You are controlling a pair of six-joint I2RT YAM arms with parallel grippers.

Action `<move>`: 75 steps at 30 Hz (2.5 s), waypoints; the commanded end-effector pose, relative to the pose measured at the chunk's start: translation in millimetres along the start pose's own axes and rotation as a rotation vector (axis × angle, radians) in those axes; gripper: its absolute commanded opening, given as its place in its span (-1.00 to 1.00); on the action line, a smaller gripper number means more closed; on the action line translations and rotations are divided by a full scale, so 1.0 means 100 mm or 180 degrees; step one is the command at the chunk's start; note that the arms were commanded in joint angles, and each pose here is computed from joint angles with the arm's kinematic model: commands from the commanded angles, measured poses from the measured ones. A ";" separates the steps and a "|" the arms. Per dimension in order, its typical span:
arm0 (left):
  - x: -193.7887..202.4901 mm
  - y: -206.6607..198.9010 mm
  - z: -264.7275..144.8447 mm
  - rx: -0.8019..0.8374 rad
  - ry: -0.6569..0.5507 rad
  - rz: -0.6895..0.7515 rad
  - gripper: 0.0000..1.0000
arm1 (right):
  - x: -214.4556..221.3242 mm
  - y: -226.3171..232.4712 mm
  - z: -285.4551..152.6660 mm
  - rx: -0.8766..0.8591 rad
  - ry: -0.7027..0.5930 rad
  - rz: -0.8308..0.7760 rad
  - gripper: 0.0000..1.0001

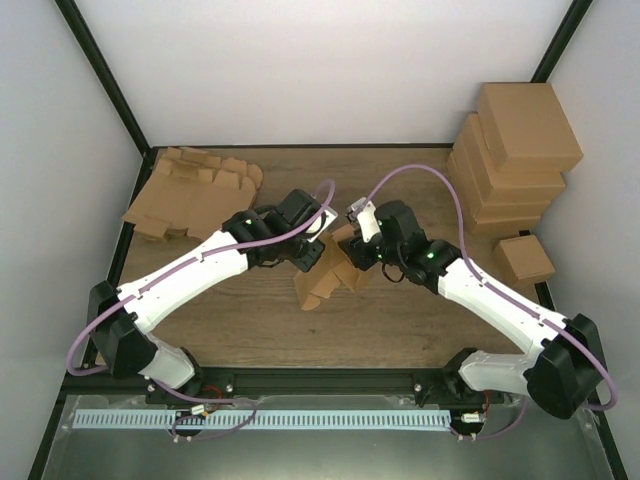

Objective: Fold the paper box

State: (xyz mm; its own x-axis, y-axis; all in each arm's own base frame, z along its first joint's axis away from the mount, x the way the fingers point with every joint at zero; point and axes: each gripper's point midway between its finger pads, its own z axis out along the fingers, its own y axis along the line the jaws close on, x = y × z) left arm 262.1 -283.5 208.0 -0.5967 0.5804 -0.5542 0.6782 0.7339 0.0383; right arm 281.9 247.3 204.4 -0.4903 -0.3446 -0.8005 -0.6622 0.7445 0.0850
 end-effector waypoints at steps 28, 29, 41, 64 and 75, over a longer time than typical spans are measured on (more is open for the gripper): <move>-0.31 -0.24 -0.31 0.0652 -0.0375 -0.0021 -0.91 | 0.31 -0.26 -0.03 0.1245 0.0637 -0.0520 0.14; -0.35 -0.26 -0.36 0.0714 -0.0419 -0.0025 -0.91 | 0.29 -0.27 -0.04 0.1264 0.0626 -0.0519 0.13; -0.60 -0.32 -0.62 0.1562 -0.0471 -0.0385 -0.84 | 0.16 -0.18 -0.10 0.1087 0.0398 -0.0434 -0.29; -0.71 0.25 -1.08 0.1623 -0.1019 -0.0955 0.66 | 0.69 -0.17 0.33 0.0565 0.0619 0.0557 -0.72; 0.03 0.79 -0.80 0.0580 -0.0978 -0.1758 0.82 | 1.24 -0.22 0.75 0.0371 0.0969 0.1125 -0.74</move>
State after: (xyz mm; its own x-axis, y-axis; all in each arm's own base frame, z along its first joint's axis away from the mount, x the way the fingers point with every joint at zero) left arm 273.6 -221.8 301.6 -0.7287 0.0887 -0.6791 0.5188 0.7187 -0.4629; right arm 273.1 216.3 62.9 -0.8144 -0.2478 -0.5247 -0.3831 0.9087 0.1656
